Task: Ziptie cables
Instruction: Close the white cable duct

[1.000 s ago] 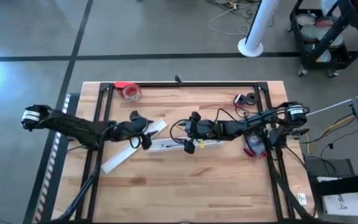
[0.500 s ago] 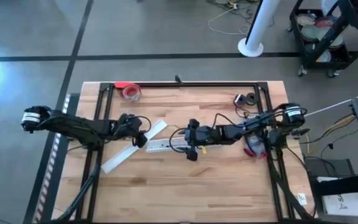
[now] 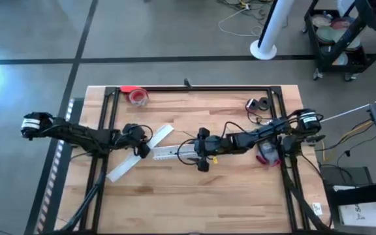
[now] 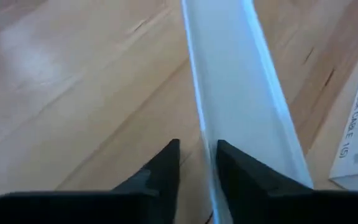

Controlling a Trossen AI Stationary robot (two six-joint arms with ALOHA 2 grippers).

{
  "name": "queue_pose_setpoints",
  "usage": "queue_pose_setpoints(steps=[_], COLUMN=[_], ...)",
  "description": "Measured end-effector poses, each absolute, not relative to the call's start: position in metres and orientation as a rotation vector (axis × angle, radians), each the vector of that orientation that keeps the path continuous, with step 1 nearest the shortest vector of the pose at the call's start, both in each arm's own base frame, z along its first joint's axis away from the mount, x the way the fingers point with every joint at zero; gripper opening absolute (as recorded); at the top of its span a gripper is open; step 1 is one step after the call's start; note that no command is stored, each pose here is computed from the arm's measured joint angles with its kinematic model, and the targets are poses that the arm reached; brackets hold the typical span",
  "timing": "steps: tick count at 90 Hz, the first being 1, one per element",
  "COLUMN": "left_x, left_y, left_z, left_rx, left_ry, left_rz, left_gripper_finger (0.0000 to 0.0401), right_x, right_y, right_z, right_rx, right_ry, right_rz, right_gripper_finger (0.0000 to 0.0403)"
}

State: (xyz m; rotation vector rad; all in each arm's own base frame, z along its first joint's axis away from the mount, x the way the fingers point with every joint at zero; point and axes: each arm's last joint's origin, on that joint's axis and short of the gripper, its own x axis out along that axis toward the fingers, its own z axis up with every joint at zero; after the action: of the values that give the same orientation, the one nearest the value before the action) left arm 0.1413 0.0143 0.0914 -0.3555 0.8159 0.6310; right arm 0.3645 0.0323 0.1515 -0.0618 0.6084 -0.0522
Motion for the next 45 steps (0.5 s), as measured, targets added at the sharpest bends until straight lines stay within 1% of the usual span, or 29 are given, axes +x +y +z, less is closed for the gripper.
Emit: queue_pose_setpoints(steps=[4, 8, 20, 31, 40, 45], left_x=[0.14, 0.139, 0.139, 0.14, 0.144, 0.148], left_y=[0.014, 0.014, 0.014, 0.013, 0.012, 0.013], left_z=[0.09, 0.089, 0.089, 0.093, 0.102, 0.113], left_rx=[-0.358, -0.365, -0.368, -0.379, -0.355, -0.33], left_ry=[0.815, 0.807, 0.797, 0.796, 0.814, 0.823], left_rz=[0.631, 0.633, 0.626, 0.59, 0.533, 0.521], left_gripper_finger=[0.0023, 0.0011, 0.0004, 0.0002, 0.0001, 0.0001], right_x=[0.366, 0.366, 0.369, 0.368, 0.364, 0.36], right_y=[0.032, 0.032, 0.033, 0.033, 0.035, 0.038], right_z=[0.154, 0.157, 0.167, 0.182, 0.189, 0.184], right_rx=[-0.063, -0.069, -0.101, -0.124, -0.131, -0.134], right_ry=[0.615, 0.631, 0.633, 0.576, 0.511, 0.481], right_rz=[-0.052, -0.051, -0.049, -0.041, -0.035, -0.025], right_gripper_finger=[0.0307, 0.0302, 0.0285, 0.0272, 0.0261, 0.0254])
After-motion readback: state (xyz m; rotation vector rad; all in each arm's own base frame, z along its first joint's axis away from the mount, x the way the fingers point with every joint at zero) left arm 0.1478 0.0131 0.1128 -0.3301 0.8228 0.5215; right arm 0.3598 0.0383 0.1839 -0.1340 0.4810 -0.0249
